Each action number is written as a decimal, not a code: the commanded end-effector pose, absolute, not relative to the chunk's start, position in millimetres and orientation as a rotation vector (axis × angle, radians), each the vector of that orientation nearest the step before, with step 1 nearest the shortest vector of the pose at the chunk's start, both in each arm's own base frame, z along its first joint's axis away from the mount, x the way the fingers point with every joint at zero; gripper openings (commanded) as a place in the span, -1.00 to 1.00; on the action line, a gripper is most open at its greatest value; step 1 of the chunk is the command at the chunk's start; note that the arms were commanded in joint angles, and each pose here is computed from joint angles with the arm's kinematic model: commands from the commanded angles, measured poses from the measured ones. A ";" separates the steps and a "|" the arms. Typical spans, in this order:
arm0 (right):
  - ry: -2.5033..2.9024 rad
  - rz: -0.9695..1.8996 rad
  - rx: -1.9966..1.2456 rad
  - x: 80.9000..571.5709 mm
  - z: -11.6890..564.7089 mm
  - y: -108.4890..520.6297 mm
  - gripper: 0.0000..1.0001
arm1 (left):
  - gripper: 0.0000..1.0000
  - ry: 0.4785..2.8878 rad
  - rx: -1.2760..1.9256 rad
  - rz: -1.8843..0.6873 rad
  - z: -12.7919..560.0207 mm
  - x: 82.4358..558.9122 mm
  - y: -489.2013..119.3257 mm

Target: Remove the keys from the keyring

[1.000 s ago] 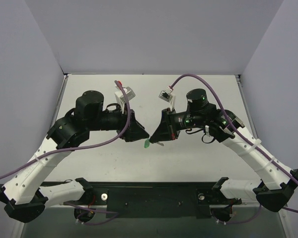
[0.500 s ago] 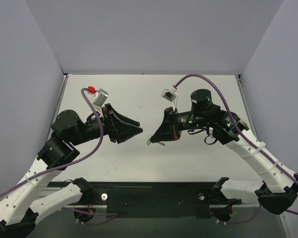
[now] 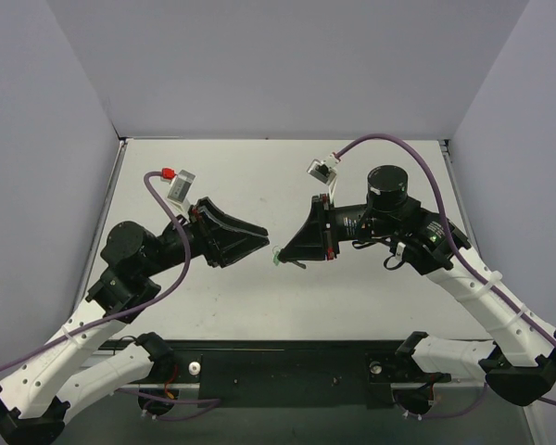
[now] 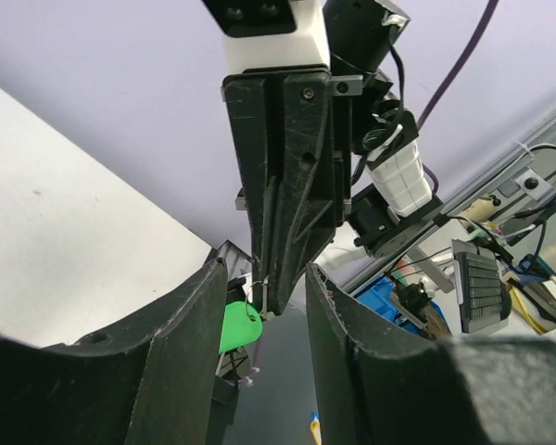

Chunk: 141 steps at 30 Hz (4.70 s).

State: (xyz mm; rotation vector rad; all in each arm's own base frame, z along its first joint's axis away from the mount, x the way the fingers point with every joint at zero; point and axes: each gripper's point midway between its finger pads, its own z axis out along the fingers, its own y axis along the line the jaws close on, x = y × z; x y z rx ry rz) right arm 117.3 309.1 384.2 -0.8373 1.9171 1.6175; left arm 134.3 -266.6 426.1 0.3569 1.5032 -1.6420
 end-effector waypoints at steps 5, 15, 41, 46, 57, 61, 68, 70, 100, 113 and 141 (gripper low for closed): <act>1.838 1.652 -0.869 113.3 399.0 311.2 -1.00 | -0.09 1.402 0.424 -1.711 445.2 120.0 -265.3; 1.823 1.661 -0.868 114.8 405.4 313.4 -1.00 | -0.17 1.438 0.426 -1.715 432.2 122.0 -269.0; 1.822 1.664 -0.847 119.2 407.6 317.2 -1.00 | -0.36 1.452 0.424 -1.744 423.8 120.2 -271.4; 1.829 1.658 -0.839 121.4 405.4 317.7 -1.00 | -0.59 1.450 0.423 -1.750 422.6 120.2 -271.8; 1.860 1.624 -0.790 131.7 399.2 321.1 -1.00 | -1.00 1.443 0.449 -1.772 427.6 116.0 -273.8; 1.913 1.600 -0.744 141.4 391.9 325.2 -1.00 | -1.00 1.471 0.489 -1.732 427.3 116.6 -275.4; 1.985 1.593 -0.756 142.9 381.9 328.6 -1.00 | -1.00 1.538 0.592 -1.697 422.1 114.0 -281.5; 1.995 1.590 -0.774 141.2 380.0 328.3 -1.00 | -1.00 1.561 0.622 -1.681 419.6 114.8 -283.5; 2.071 1.509 -0.766 142.0 361.9 322.5 -1.00 | -0.10 1.659 0.727 -1.545 409.7 123.8 -287.5; 2.077 1.476 -0.561 158.6 357.2 323.3 -1.00 | 0.50 1.594 0.523 -1.469 436.3 139.1 -270.7; 1.806 1.700 -0.414 179.3 376.2 313.2 -1.00 | 0.36 1.586 0.345 -1.407 419.8 145.7 -247.4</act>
